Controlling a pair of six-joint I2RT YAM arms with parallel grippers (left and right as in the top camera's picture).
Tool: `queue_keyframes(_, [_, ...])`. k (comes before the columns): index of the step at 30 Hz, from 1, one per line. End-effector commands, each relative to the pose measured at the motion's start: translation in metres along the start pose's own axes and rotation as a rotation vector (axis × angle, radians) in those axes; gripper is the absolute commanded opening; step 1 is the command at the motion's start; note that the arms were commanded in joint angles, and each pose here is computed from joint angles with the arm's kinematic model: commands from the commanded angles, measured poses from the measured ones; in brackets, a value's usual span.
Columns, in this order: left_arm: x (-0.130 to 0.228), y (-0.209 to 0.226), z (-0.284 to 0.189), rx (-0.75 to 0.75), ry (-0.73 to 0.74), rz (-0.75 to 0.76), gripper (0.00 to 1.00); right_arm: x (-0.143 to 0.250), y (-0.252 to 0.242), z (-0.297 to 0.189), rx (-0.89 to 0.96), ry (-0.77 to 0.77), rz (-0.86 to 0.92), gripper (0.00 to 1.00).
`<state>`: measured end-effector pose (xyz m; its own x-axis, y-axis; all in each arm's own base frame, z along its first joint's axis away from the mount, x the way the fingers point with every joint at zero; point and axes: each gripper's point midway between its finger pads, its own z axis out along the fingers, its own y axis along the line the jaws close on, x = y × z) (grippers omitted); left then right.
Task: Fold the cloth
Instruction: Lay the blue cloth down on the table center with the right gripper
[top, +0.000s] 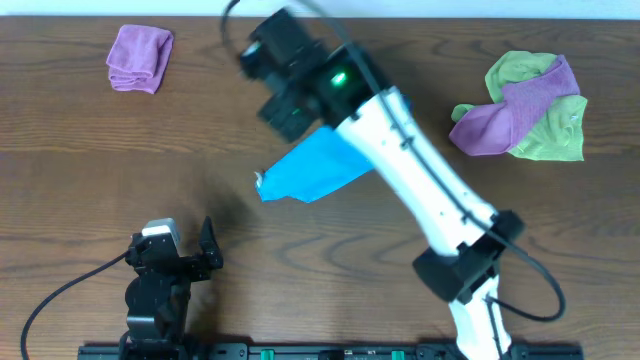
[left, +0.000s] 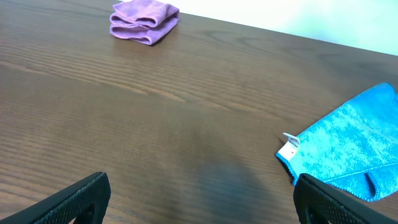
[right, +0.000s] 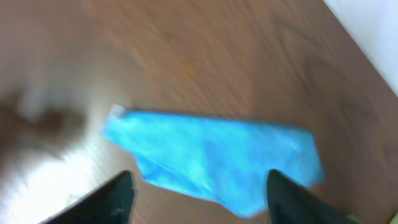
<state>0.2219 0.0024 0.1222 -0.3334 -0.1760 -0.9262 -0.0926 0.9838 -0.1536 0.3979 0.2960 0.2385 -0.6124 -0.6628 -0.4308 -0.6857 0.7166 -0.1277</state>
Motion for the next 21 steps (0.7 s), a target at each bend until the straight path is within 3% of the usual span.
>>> queue_keyframes(1, [0.008, 0.006, 0.003, -0.027, 0.015, -0.001, 0.95, 0.034, -0.038, 0.040, -0.045, 0.142, 0.105, 0.61])
queue_keyframes(4, [0.008, 0.006, 0.003, -0.027, 0.015, -0.001, 0.95, 0.078, -0.064, 0.069, -0.169, 0.293, 0.244, 0.57])
queue_keyframes(9, [0.008, 0.006, 0.003, -0.027, 0.015, -0.001, 0.95, 0.114, -0.106, 0.064, -0.236, 0.351, 0.406, 0.64])
queue_keyframes(13, [0.008, 0.006, 0.003, -0.027, 0.015, -0.001, 0.95, 0.113, -0.109, 0.051, -0.302, 0.312, 0.421, 0.58])
queue_keyframes(21, [0.008, 0.006, 0.003, -0.027, 0.015, -0.001, 0.95, 0.101, -0.128, -0.014, -0.176, 0.179, 0.394, 0.62])
